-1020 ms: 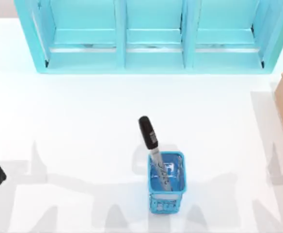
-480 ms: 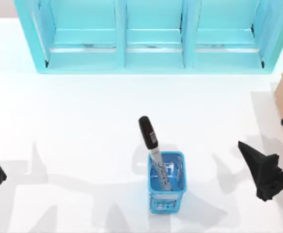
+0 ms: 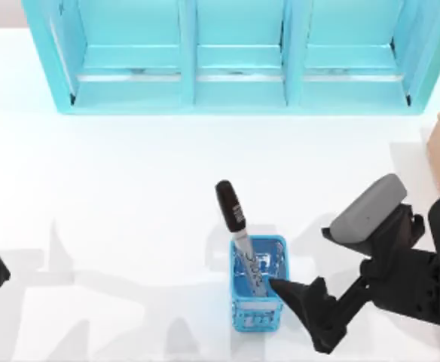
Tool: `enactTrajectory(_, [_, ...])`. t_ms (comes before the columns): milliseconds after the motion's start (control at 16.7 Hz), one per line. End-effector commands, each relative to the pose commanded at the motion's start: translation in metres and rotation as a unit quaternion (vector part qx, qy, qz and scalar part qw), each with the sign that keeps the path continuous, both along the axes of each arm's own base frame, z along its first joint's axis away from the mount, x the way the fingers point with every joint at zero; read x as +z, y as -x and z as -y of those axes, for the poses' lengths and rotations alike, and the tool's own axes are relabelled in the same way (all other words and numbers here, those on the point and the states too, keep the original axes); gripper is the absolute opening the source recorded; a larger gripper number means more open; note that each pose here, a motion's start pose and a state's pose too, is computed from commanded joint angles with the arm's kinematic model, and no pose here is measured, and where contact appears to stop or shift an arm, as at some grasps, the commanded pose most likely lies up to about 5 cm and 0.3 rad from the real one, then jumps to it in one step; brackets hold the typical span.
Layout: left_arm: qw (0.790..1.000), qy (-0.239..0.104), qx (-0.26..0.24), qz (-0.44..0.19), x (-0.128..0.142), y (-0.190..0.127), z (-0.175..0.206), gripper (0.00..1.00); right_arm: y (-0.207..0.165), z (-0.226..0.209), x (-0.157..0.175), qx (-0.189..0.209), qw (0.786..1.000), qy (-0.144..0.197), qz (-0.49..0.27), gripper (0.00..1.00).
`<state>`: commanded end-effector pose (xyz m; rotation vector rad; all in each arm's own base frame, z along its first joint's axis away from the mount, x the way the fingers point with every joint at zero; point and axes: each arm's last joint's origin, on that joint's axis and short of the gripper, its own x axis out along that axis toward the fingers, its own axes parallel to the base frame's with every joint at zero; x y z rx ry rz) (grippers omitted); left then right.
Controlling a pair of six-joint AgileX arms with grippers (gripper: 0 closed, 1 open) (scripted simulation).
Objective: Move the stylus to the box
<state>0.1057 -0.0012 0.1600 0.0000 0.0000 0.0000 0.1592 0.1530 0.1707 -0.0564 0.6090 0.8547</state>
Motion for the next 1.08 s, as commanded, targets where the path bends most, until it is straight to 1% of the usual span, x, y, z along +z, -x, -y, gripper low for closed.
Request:
enactTrajectory(120, [1.0,0.0,0.0,0.0,0.0,0.0,0.0,1.0,0.0,-0.004,-0.002,0.007,1.0,0.003,-0.006,1.0])
enactTrajectory(420, [1.0,0.0,0.0,0.0,0.0,0.0,0.0,1.0,0.0,-0.003,-0.003,0.005,1.0,0.004,-0.006,1.0])
enactTrajectory(660, [1.0,0.0,0.0,0.0,0.0,0.0,0.0,1.0,-0.012,-0.02,-0.006,0.007,1.0,-0.002,-0.001,1.0])
enactTrajectory(900, [1.0,0.0,0.0,0.0,0.0,0.0,0.0,1.0,-0.033,-0.049,-0.031,0.007,1.0,0.007,-0.009,1.0])
enactTrajectory(1080, [1.0,0.0,0.0,0.0,0.0,0.0,0.0,1.0,-0.044,-0.067,-0.049,0.007,1.0,0.006,-0.009,1.0])
